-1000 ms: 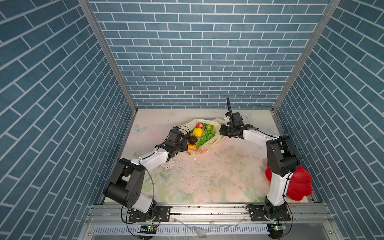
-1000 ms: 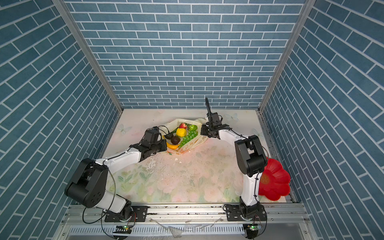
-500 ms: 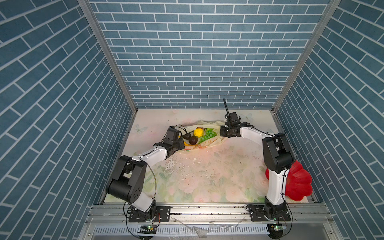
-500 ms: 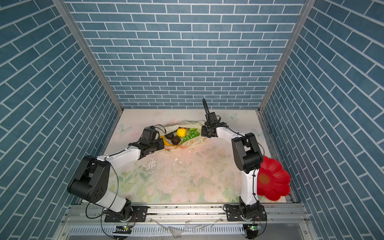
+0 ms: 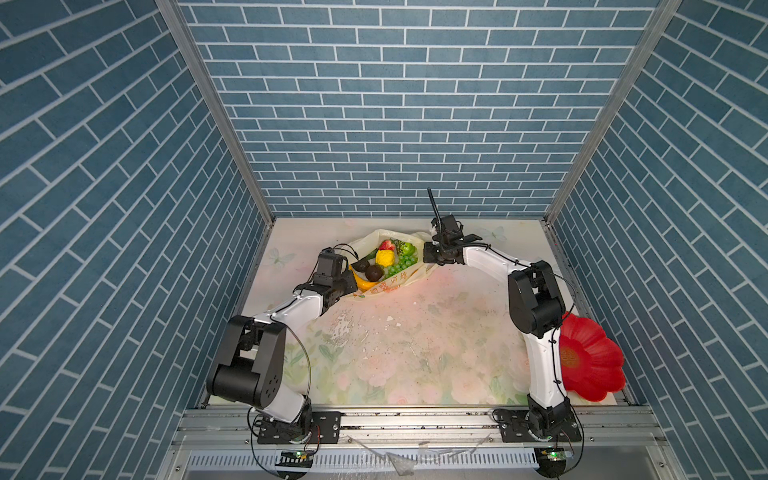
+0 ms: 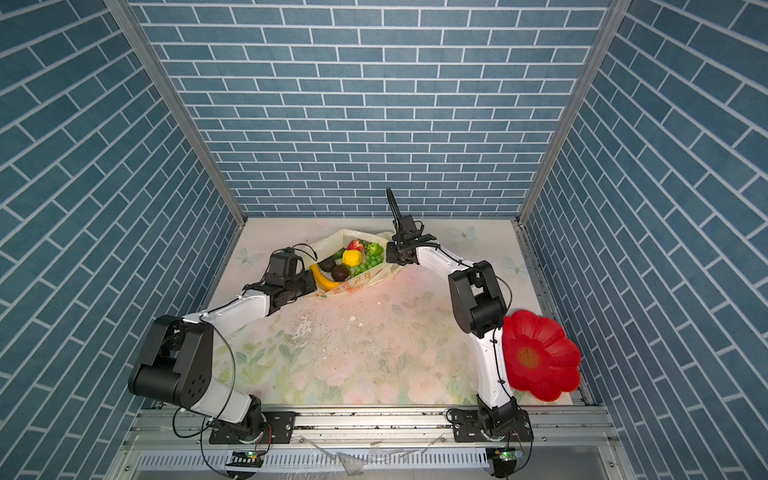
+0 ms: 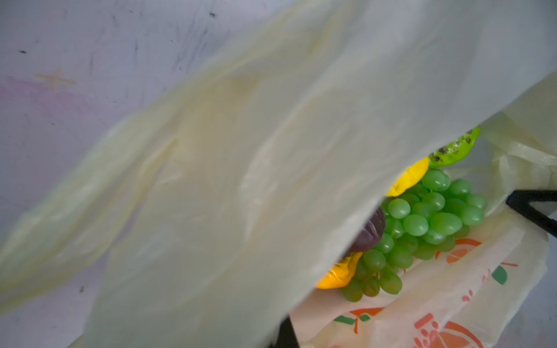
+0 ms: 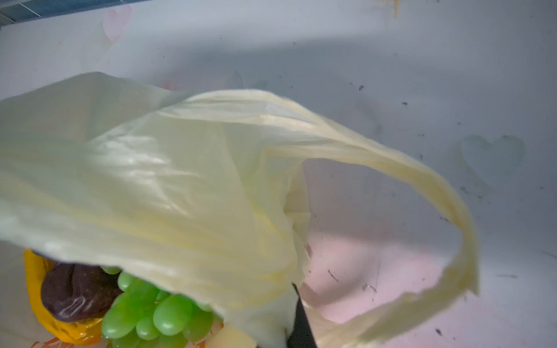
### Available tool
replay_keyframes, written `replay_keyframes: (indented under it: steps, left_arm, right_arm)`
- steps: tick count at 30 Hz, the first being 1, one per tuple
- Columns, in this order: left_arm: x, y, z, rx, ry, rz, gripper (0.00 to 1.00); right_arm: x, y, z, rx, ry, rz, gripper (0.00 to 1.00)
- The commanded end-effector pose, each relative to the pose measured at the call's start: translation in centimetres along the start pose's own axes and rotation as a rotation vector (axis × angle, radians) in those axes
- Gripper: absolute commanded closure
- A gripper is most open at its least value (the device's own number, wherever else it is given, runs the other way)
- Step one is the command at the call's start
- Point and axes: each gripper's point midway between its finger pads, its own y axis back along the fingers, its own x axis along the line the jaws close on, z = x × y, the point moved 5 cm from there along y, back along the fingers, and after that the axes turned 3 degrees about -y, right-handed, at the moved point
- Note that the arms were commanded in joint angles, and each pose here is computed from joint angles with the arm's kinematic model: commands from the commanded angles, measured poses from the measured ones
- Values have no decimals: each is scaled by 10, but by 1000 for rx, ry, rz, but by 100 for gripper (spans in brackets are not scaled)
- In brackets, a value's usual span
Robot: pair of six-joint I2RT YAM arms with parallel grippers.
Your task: Take the fake fruits out of the plastic bag
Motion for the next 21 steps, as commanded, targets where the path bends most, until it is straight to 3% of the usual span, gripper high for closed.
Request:
replay_keyframes:
  steps: [1,6,9,16,21]
  left_arm:
    - [-3,0,-12,25,-30,-33,100]
    - [-6,0,-11,19,-35,-61,100]
    - [-6,4,-13,17,-38,-64,100]
    - [-4,1,-22,30,-19,-81,100]
    - [-5,9,-19,7,-27,-84,100]
  right_arm:
    - [-3,32,1,-14,33,-20,80]
    - [-1,66,1,-15,36,-37,55]
    - [-10,94,-7,4,28,-108,51]
    - [-67,166,-54,106,15,-443,40]
    - [-115,200,-92,213,-97,-626,39]
